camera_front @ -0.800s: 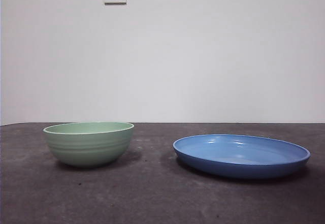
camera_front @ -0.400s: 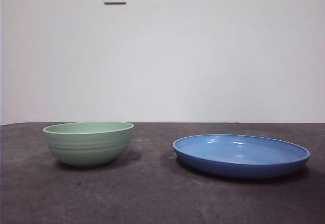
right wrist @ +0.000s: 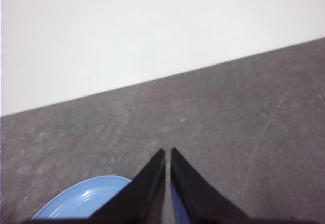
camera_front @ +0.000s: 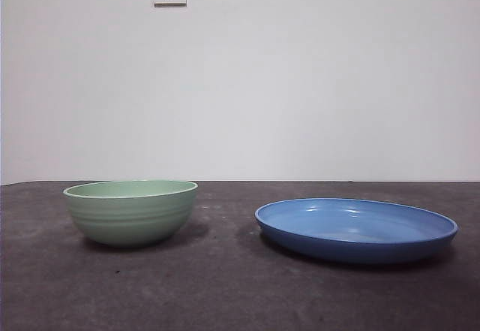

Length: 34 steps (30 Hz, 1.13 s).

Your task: Place the green bowl on the blue plate

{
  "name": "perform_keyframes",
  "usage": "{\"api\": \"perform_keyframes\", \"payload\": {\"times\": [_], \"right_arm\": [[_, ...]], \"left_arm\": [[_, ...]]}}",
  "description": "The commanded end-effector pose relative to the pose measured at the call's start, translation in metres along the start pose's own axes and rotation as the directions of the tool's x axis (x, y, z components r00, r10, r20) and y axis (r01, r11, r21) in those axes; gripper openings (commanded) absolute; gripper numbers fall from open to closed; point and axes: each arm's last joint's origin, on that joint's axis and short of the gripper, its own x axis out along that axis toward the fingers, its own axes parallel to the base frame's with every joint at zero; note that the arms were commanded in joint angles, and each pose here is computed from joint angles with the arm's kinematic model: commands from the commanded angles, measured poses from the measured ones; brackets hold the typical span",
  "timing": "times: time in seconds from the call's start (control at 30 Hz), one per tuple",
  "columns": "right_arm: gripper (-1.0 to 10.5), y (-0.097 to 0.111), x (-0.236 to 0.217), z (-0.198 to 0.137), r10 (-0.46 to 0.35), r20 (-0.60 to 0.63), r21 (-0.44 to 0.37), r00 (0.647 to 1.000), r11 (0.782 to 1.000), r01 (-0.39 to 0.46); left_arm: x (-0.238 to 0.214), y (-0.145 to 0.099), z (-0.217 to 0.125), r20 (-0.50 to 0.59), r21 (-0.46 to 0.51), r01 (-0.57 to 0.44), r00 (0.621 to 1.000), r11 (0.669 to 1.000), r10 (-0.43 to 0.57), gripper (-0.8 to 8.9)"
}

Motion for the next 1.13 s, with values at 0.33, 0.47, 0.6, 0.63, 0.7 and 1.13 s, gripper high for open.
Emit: {"api": "perform_keyframes", "payload": {"times": [0.33,0.47,0.6,0.63,0.7,1.13], "right_arm": [[0.1,0.026,0.004,0.062,0.145,-0.242,-0.081,0.959,0.982,-0.169],[0.1,0.033,0.010,0.075,0.196,-0.373,-0.083,0.907,0.966,-0.243],[0.1,0.037,0.017,0.083,0.234,-0.476,-0.069,0.848,0.951,-0.301],[0.1,0.038,0.019,0.085,0.239,-0.501,-0.065,0.832,0.948,-0.312],[0.1,0.040,0.023,0.087,0.253,-0.547,-0.056,0.798,0.940,-0.336],[0.1,0.049,0.030,0.073,0.306,-0.735,0.016,0.605,0.900,-0.436]], "left_arm": [[0.008,-0.031,0.053,-0.278,0.105,0.222,0.942,0.969,-0.186,0.15],[0.019,-0.039,0.067,-0.375,0.084,0.328,0.885,0.941,-0.275,0.15],[0.029,-0.045,0.076,-0.464,0.076,0.385,0.830,0.920,-0.309,0.15],[0.030,-0.046,0.077,-0.491,0.074,0.397,0.813,0.915,-0.313,0.15],[0.033,-0.049,0.078,-0.547,0.068,0.425,0.772,0.903,-0.323,0.15],[0.033,-0.060,0.070,-0.694,0.068,0.526,0.635,0.848,-0.339,0.15]]}}
